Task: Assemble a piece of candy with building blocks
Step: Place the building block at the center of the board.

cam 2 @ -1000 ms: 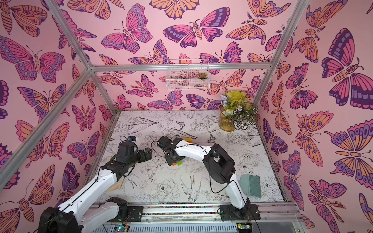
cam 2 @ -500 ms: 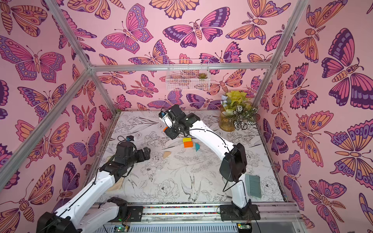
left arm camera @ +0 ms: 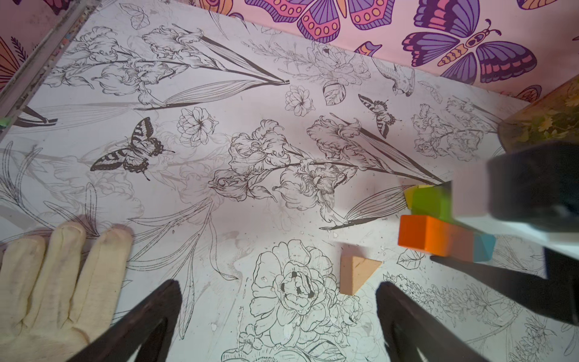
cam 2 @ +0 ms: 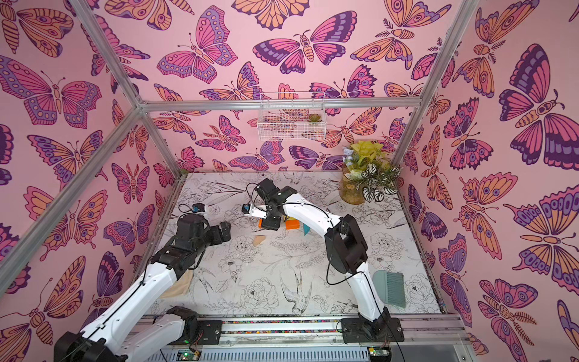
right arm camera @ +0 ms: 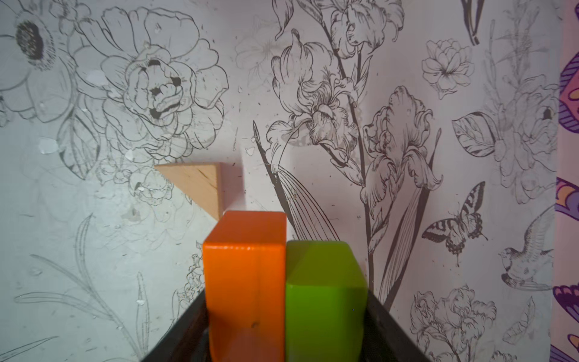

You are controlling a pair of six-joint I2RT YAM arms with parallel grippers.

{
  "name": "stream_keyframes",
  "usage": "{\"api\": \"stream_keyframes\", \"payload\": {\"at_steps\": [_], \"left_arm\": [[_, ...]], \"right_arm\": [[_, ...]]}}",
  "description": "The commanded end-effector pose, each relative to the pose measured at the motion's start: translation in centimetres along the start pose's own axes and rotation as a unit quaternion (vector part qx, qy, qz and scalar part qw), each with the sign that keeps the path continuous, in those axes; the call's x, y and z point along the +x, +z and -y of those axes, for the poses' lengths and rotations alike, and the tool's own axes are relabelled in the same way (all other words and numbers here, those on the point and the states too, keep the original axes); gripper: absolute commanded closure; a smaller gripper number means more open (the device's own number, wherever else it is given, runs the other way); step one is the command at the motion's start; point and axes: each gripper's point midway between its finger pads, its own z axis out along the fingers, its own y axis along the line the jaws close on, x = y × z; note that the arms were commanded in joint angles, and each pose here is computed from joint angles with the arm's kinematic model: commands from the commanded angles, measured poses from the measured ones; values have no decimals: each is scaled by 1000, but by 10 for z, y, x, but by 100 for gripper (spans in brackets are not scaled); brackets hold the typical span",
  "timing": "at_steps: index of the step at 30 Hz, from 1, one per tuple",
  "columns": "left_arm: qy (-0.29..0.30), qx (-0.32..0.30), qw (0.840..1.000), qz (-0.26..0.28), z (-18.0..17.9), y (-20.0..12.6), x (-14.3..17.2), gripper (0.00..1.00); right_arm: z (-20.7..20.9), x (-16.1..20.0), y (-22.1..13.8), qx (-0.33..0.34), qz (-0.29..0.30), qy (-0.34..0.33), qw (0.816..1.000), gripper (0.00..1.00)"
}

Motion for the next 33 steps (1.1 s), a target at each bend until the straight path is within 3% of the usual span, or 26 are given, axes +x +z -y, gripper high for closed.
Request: {"api": "stream_keyframes", "payload": {"at_steps": [1,7,14,29,33], "left_arm": [[9,-7,1000,9,0,3,-10,0],[5,-4,1000,0,1,12,-7,0],[3,-7,1000,0,0,17,-5,0],[10,2,1000,-14,6,31,-5,0],[9,4,1000,-13,5,31,-4,0]], "right_arm": [[19,-14,3,10,28,-15,999,100],[31,-7,24,-22,41,5,999,100],[38,2,37,-43,34,9,998,91],[9,29,71,-84,-32,-9,996,83],[9,33,76,-79,-44,-7,996,74]]}}
